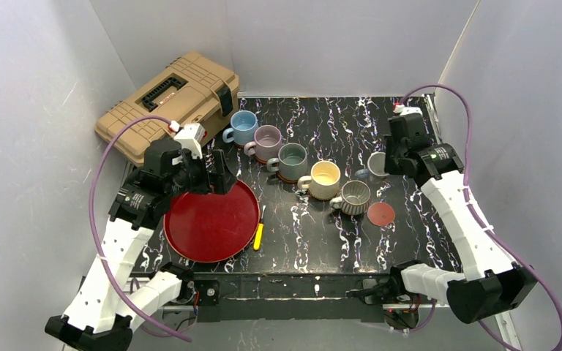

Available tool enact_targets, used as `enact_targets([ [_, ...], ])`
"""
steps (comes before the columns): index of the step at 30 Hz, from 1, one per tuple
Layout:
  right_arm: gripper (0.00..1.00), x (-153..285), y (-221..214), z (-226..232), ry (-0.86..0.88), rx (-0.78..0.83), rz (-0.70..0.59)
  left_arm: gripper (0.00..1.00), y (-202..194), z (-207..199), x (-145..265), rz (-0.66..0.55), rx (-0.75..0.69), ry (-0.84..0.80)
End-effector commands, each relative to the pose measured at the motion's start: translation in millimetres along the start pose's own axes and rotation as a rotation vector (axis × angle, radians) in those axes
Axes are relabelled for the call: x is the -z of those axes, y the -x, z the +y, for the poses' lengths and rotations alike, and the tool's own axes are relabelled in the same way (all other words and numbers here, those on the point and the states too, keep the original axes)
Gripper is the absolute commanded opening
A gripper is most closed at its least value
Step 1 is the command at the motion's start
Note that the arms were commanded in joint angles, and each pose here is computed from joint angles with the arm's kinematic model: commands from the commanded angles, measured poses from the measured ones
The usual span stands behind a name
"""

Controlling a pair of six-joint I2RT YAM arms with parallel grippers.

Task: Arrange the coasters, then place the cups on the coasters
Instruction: Place the cup on the coaster.

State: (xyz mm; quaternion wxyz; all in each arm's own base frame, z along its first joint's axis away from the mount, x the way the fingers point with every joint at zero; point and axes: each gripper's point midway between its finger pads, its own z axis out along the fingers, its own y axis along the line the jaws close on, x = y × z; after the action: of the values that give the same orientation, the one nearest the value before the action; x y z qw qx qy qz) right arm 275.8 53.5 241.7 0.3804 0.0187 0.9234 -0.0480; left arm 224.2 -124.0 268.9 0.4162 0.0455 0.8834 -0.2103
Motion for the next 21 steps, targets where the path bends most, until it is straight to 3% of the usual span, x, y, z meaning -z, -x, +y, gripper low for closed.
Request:
enact_targets([
  [1,0.01,-4.8,1.9,-20.9,0.041,0.004,0.015,0.97,-0.9,-44.3,2.2,0.012,-0.135,-0.296],
  [5,0.01,7.2,3.7,-8.2,0.154,0.014,0.029,0.87,-10.9,-94.2,5.5,0.025,-0.176,-0.621],
  [7,0.01,17.2,3.0,5.6,0.244,0.016,0.041,0.86,-18.6,-114.2,-0.4,0.005,-0.218,-0.685],
  [11,0.01,31.0,-9.9,18.9,0.338,0.019,0.110,0.87,-37.0,-162.1,-19.1,0.006,-0.347,-0.727],
  [21,0.01,54.0,-28.1,18.7,0.389,0.068,0.170,0.83,-48.5,-249.7,-69.0,0.066,-0.442,-0.710],
])
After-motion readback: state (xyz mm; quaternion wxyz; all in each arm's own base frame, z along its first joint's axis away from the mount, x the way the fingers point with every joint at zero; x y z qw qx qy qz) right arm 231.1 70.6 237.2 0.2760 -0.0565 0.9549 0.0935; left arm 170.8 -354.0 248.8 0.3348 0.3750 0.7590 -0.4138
